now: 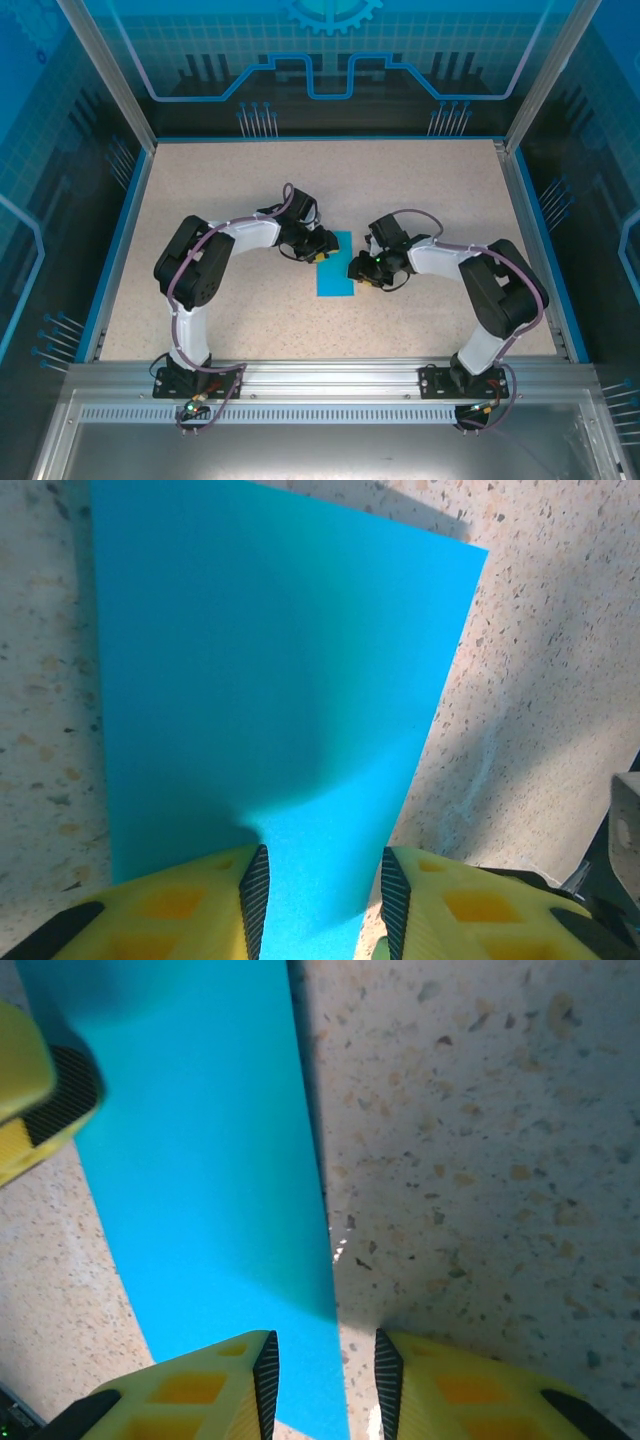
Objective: Fold a paper plane with a square sheet of paper (pick it up from the middle)
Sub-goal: Rotate the paper at the center of the table, then third fold the triangle at the center of the table.
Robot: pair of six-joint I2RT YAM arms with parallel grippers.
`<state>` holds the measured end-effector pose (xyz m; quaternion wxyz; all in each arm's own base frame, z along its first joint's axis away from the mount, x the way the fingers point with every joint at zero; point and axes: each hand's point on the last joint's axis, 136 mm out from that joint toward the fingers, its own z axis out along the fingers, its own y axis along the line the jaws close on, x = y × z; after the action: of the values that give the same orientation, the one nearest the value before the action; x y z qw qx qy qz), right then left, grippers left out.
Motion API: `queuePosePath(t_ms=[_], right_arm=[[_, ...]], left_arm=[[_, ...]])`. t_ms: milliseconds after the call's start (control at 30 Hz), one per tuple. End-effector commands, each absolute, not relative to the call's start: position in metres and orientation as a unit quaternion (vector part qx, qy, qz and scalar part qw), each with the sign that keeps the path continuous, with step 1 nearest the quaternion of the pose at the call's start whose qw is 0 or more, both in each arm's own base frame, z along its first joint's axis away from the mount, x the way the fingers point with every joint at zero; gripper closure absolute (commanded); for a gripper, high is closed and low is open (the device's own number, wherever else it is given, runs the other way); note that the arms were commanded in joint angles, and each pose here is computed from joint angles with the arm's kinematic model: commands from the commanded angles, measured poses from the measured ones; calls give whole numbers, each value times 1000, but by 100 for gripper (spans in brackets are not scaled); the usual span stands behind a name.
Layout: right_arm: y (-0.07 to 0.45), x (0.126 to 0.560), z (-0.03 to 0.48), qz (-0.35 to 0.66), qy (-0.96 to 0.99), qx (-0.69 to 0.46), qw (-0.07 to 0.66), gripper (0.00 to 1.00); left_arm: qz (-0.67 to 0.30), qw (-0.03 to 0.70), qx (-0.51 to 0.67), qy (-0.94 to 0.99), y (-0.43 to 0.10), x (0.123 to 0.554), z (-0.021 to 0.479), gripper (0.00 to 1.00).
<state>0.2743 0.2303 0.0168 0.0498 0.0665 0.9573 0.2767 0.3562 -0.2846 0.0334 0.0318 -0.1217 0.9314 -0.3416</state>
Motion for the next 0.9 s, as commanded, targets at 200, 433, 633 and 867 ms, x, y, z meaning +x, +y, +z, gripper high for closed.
queuePosePath(t_ms=[200,433,633,867], right_arm=[[239,281,20,308,949,43,55,67],[236,280,15,298,952,51,52,67],[232,276,4,291,954,66,43,66],[243,274,7,325,943,59,37,67]], left_arm=[[-312,15,-112,943,-277,345,11,63],[-305,7,-114,945,-274,338,3,63],[-303,5,-113,946,-273,336,0,63],[-305,4,-113,945,-274,336,1,63]])
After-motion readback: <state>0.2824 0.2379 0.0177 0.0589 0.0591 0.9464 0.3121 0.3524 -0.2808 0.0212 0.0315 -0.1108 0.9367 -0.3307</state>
